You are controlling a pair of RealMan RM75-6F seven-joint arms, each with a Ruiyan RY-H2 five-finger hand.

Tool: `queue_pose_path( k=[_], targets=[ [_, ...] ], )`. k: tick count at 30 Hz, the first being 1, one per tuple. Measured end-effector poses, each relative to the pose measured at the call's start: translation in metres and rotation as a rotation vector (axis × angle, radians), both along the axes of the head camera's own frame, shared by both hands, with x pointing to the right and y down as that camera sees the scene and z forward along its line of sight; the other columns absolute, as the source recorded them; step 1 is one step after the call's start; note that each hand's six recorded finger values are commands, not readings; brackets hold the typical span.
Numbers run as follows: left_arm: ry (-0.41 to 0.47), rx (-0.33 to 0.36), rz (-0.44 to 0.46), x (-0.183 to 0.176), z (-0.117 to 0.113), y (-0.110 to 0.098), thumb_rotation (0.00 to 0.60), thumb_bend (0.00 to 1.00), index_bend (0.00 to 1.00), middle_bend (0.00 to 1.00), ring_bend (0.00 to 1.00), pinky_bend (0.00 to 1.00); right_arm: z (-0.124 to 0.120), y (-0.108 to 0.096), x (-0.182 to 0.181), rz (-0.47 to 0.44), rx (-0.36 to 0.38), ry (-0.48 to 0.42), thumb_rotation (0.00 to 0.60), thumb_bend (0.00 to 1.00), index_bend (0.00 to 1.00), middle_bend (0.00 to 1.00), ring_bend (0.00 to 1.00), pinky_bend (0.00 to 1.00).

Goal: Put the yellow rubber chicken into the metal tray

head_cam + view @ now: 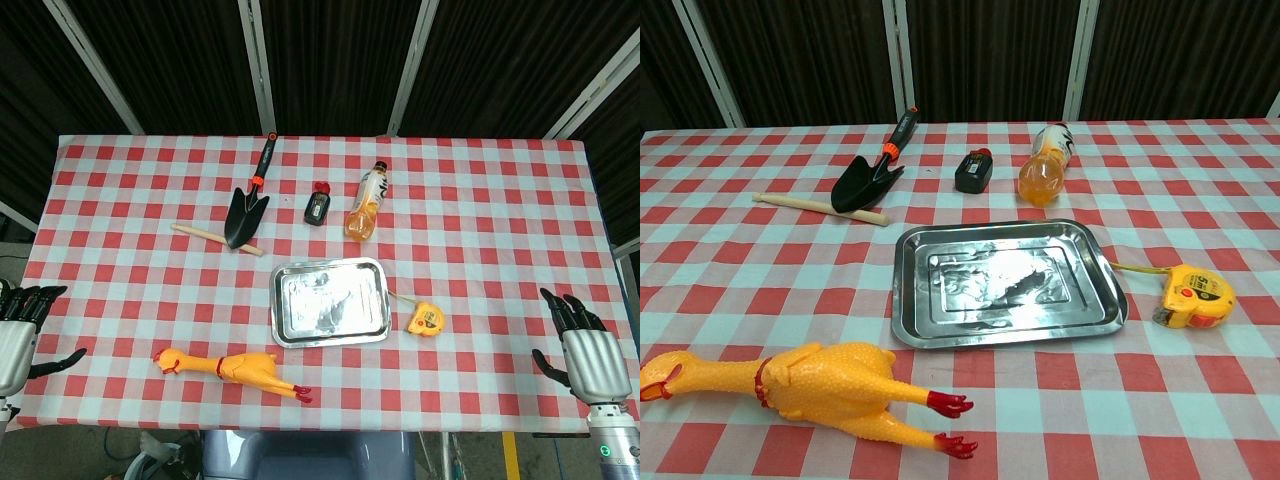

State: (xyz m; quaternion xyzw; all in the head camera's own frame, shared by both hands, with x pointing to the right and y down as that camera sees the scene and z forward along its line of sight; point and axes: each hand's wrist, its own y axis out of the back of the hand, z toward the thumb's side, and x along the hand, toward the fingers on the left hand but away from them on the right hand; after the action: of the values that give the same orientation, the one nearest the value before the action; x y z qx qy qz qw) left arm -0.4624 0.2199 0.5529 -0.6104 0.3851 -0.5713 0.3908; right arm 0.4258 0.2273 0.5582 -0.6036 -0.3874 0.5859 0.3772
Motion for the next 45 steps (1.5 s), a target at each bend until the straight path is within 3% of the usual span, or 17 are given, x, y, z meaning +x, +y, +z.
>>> queue_pose_path(
  k=[6,22,38,45],
  targets=[
    [0.010,-0.036,-0.003,0.001,0.004,0.001,0.600,0.00,0.18,0.19,0.12,0.13,-0.002,-0.001,-0.001,-0.003,0.007,0.000,0.600,0.31,0.04,0.20,0.12,0.27],
    [0.056,-0.055,0.035,0.011,0.009,0.003,0.600,0.00,0.21,0.23,0.15,0.13,-0.007,0.005,-0.004,-0.008,0.017,-0.014,0.600,0.31,0.03,0.19,0.12,0.27],
    [0.150,-0.164,0.293,0.082,0.042,0.009,0.600,0.00,0.21,0.26,0.20,0.20,-0.009,0.003,-0.018,-0.048,0.021,-0.032,0.600,0.31,0.03,0.19,0.12,0.27],
    [0.205,-0.259,0.416,0.133,0.065,0.017,0.600,0.00,0.20,0.26,0.20,0.20,-0.011,0.003,-0.020,-0.057,0.030,-0.045,0.600,0.31,0.03,0.19,0.12,0.27]
  ],
)
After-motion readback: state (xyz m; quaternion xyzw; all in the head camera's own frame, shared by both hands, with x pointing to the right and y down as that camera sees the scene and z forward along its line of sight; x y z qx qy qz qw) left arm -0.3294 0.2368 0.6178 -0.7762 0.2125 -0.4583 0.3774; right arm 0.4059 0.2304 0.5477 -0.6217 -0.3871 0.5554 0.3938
